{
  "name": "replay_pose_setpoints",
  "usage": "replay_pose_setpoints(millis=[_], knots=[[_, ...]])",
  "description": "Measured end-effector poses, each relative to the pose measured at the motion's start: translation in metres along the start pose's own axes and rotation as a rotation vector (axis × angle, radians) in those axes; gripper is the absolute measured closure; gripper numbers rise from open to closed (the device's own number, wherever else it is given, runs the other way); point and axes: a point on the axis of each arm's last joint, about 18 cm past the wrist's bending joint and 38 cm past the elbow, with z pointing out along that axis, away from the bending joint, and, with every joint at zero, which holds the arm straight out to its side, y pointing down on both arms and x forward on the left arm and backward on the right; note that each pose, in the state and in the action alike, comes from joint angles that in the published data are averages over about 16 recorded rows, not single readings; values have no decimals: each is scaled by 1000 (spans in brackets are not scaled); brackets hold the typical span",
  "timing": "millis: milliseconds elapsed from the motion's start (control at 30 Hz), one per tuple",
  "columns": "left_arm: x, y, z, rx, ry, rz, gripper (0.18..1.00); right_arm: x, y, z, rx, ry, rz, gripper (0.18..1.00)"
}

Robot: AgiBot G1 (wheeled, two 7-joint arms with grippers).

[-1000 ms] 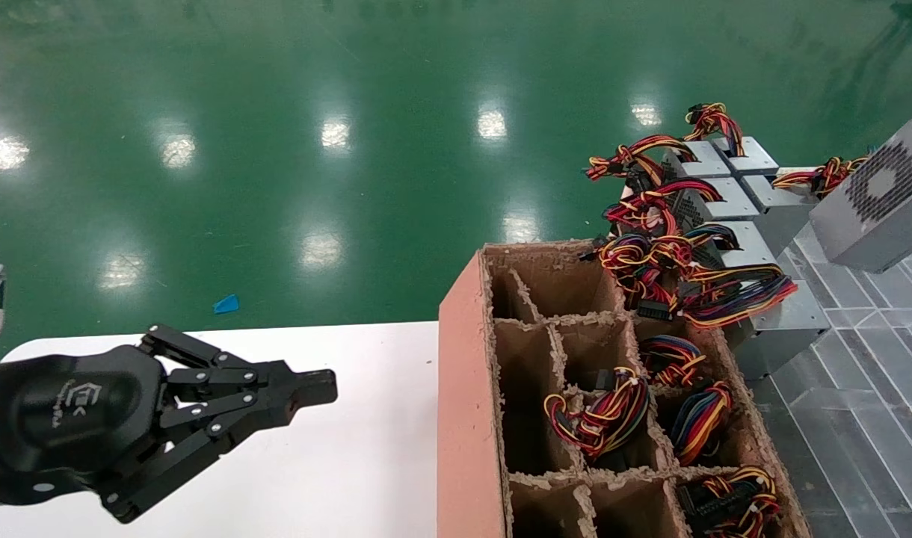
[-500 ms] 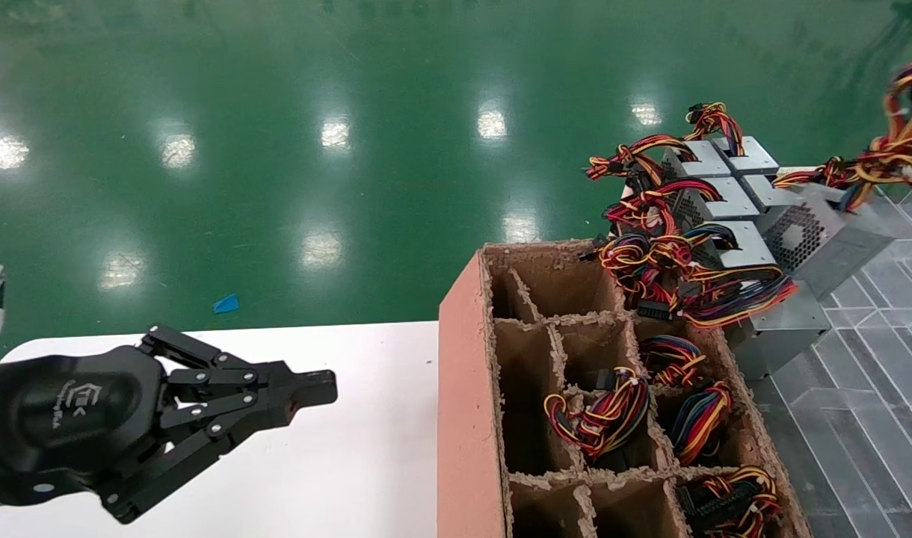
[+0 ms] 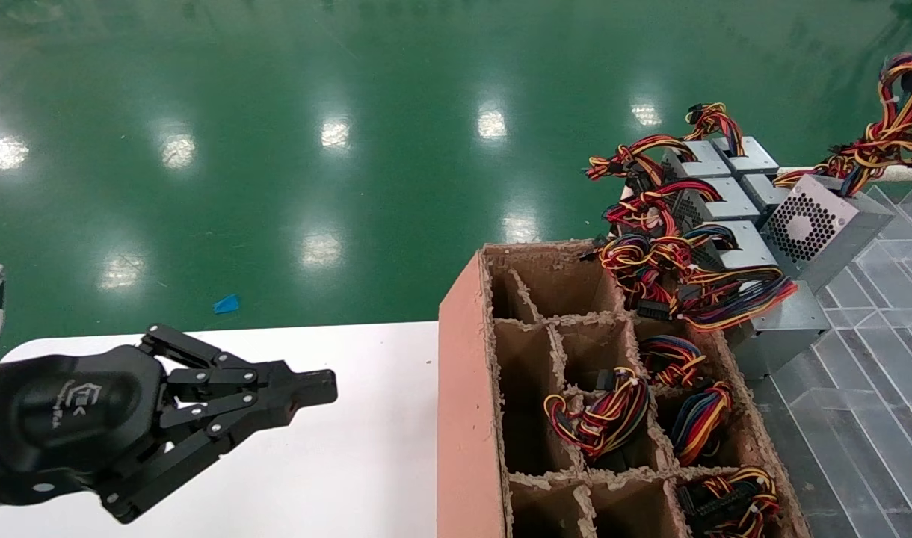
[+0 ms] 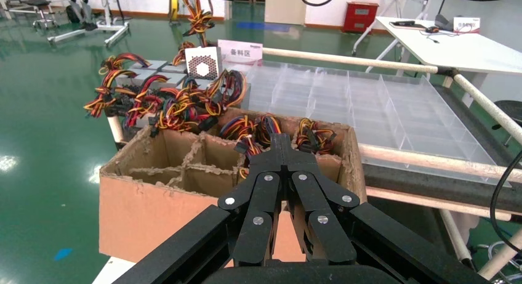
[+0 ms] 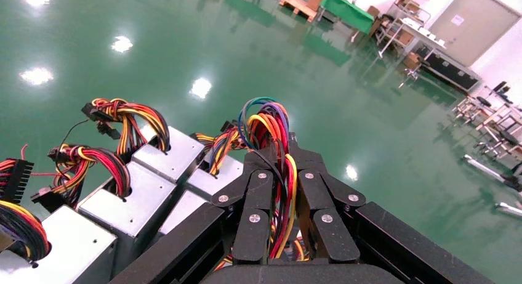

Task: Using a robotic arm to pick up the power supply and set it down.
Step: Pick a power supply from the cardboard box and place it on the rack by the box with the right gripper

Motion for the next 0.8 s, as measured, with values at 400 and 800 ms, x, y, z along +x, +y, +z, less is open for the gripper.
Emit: replay_pose_setpoints(millis=[400, 800], knots=[[0, 0, 0, 0, 0, 0, 993, -25, 11, 20, -17, -61, 6, 977], [0, 0, 0, 0, 0, 0, 993, -43, 16, 33, -19, -102, 18, 977]])
